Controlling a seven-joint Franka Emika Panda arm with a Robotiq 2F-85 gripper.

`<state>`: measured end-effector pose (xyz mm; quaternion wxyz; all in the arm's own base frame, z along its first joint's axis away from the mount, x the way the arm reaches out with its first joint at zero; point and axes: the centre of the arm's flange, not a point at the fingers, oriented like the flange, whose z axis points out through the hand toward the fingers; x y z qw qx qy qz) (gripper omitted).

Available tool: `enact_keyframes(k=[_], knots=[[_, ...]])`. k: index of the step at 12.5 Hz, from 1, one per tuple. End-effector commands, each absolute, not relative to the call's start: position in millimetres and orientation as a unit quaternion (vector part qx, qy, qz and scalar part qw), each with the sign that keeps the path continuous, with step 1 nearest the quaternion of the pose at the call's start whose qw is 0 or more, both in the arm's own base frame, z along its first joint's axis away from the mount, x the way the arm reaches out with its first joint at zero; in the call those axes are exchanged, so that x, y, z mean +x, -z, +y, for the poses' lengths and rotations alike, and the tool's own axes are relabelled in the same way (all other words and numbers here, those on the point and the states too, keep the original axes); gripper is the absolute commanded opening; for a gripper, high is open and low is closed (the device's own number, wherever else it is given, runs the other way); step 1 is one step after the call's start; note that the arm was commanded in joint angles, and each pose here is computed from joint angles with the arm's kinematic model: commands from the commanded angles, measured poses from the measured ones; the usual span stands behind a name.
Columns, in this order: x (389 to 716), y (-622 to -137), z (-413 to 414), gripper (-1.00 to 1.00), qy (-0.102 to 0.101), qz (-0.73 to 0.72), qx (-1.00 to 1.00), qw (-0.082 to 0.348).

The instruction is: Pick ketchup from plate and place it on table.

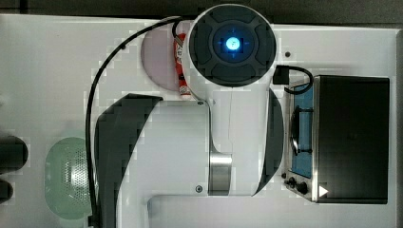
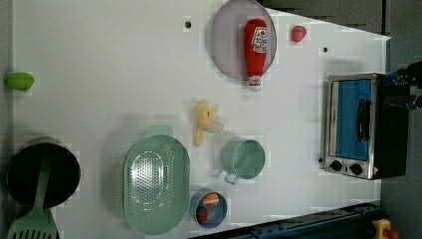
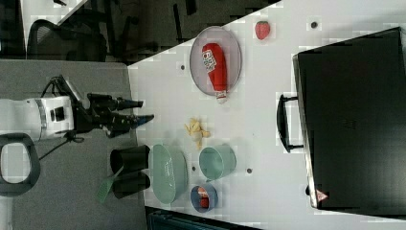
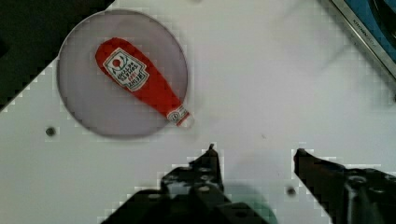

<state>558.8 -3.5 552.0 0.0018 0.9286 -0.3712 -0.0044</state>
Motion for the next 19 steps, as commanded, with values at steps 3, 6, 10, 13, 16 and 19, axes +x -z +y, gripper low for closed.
enact_keyframes(k=[3, 6, 10, 13, 16, 19], knots=[[531, -573, -14, 0.83, 0.046, -0.356, 0.933, 0.003], [557, -539, -2, 1.0, 0.046, -0.345, 0.937, 0.001], [599, -484, 10, 1.0, 0.021, -0.296, 0.955, -0.016], [624, -435, 21, 1.0, 0.036, -0.231, 0.972, -0.02], [647, -390, 31, 1.0, 0.053, -0.164, 0.985, -0.019], [670, -352, 44, 1.0, 0.056, -0.095, 0.994, -0.001]])
